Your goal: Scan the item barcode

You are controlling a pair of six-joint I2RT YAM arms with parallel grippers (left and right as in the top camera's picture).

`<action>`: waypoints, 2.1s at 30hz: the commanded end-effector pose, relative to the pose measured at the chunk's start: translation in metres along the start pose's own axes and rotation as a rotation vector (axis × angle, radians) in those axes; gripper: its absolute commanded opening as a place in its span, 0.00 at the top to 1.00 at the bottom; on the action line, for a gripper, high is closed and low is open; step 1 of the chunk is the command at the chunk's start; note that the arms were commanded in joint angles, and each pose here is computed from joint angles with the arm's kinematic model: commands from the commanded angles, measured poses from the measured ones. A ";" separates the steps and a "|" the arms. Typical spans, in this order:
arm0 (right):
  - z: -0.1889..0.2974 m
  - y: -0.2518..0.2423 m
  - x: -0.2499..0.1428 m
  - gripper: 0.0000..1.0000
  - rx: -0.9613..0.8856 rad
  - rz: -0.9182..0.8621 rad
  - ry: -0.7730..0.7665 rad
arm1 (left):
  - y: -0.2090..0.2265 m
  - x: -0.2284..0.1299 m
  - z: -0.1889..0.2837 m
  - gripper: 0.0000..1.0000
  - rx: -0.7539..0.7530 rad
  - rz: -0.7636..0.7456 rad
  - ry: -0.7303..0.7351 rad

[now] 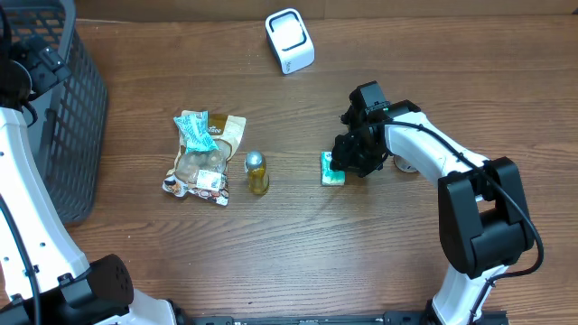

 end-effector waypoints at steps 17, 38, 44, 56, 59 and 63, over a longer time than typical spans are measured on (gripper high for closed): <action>0.005 0.008 0.008 0.71 0.022 0.024 -0.045 | 0.001 0.003 0.000 0.00 0.003 -0.014 -0.008; 0.000 0.038 0.003 0.66 0.102 0.190 -0.051 | 0.001 0.003 0.000 0.00 0.003 -0.014 -0.008; 0.001 0.038 0.006 0.66 0.089 0.209 -0.063 | 0.001 0.003 0.000 0.00 0.003 -0.014 -0.008; 0.003 0.041 0.021 0.61 0.080 0.231 -0.144 | 0.001 0.003 0.000 0.00 0.003 -0.014 -0.008; 0.011 0.048 0.030 0.64 0.093 0.244 -0.179 | 0.001 0.003 0.000 0.00 0.003 -0.014 -0.008; 0.034 0.066 0.040 0.65 0.102 0.264 -0.205 | 0.001 0.003 0.000 0.00 0.003 -0.014 -0.008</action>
Point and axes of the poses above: each gripper's point midway between its finger pads, its own z axis back along the fingers, its own y axis along the line the jaws close on, x = y × z, the point moved 5 cm from there along z, back along the fingers, and after that the axes turned 3 degrees about -z, right-handed, at the moved point
